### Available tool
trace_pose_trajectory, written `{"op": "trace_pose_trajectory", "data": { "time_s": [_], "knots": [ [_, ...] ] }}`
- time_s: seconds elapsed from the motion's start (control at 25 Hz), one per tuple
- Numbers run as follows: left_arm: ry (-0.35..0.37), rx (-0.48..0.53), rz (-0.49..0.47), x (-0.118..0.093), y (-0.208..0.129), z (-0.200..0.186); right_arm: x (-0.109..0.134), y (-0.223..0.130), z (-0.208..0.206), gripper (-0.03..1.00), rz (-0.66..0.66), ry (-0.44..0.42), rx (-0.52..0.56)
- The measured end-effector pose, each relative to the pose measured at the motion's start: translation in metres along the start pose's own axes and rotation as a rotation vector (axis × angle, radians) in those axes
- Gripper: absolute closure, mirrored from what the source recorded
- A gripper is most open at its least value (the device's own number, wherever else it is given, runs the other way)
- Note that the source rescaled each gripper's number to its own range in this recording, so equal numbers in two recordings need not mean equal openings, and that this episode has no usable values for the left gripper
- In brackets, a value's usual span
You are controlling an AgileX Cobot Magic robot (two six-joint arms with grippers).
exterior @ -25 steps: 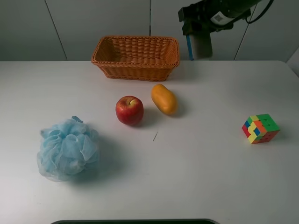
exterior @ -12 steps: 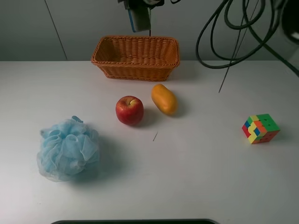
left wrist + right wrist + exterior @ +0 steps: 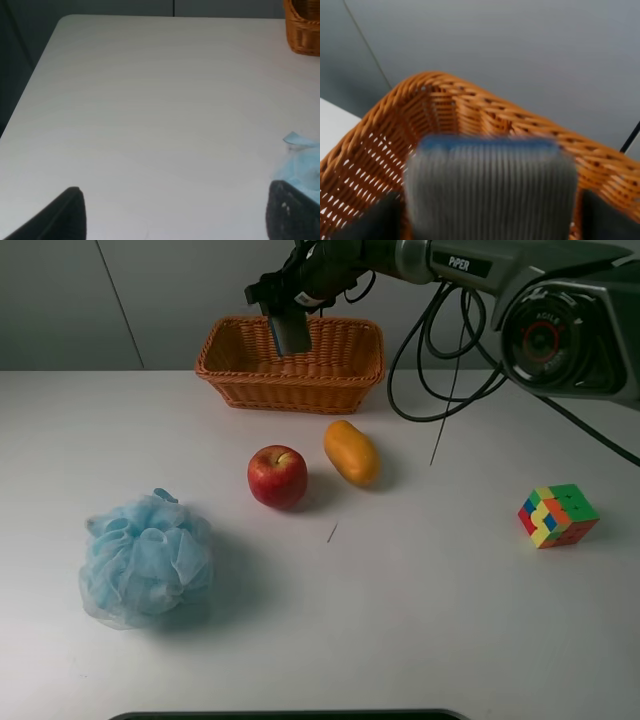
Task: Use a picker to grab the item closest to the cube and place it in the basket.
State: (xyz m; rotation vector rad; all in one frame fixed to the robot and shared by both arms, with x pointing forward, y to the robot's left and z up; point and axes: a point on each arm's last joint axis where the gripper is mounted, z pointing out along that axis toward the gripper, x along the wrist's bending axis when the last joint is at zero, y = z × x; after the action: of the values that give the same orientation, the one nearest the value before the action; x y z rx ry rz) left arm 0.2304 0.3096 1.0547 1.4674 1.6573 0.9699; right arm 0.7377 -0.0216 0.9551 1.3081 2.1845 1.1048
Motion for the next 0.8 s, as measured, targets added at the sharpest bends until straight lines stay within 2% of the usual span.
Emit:
{"op": "trace_pose_trajectory", "data": {
  "time_s": [0.04, 0.08, 0.12, 0.32, 0.52, 0.64, 0.8],
  "knots": [
    [0.000, 0.000, 0.000, 0.000, 0.000, 0.000, 0.000, 0.000, 0.000, 0.15, -0.006, -0.002, 0.000],
    [0.000, 0.000, 0.000, 0.000, 0.000, 0.000, 0.000, 0.001, 0.000, 0.05, -0.010, -0.004, -0.002],
    [0.000, 0.000, 0.000, 0.000, 0.000, 0.000, -0.001, 0.001, 0.000, 0.01, -0.015, -0.006, -0.001],
    [0.000, 0.000, 0.000, 0.000, 0.000, 0.000, -0.001, 0.001, -0.001, -0.03, -0.031, -0.010, 0.006],
    [0.000, 0.000, 0.000, 0.000, 0.000, 0.000, 0.000, 0.010, -0.022, -0.03, -0.087, -0.023, 0.077],
    [0.000, 0.000, 0.000, 0.000, 0.000, 0.000, 0.002, 0.027, -0.056, -0.03, -0.177, -0.047, 0.126],
    [0.000, 0.000, 0.000, 0.000, 0.000, 0.000, -0.003, 0.055, -0.128, -0.03, -0.264, -0.082, 0.204]
  ]
}}
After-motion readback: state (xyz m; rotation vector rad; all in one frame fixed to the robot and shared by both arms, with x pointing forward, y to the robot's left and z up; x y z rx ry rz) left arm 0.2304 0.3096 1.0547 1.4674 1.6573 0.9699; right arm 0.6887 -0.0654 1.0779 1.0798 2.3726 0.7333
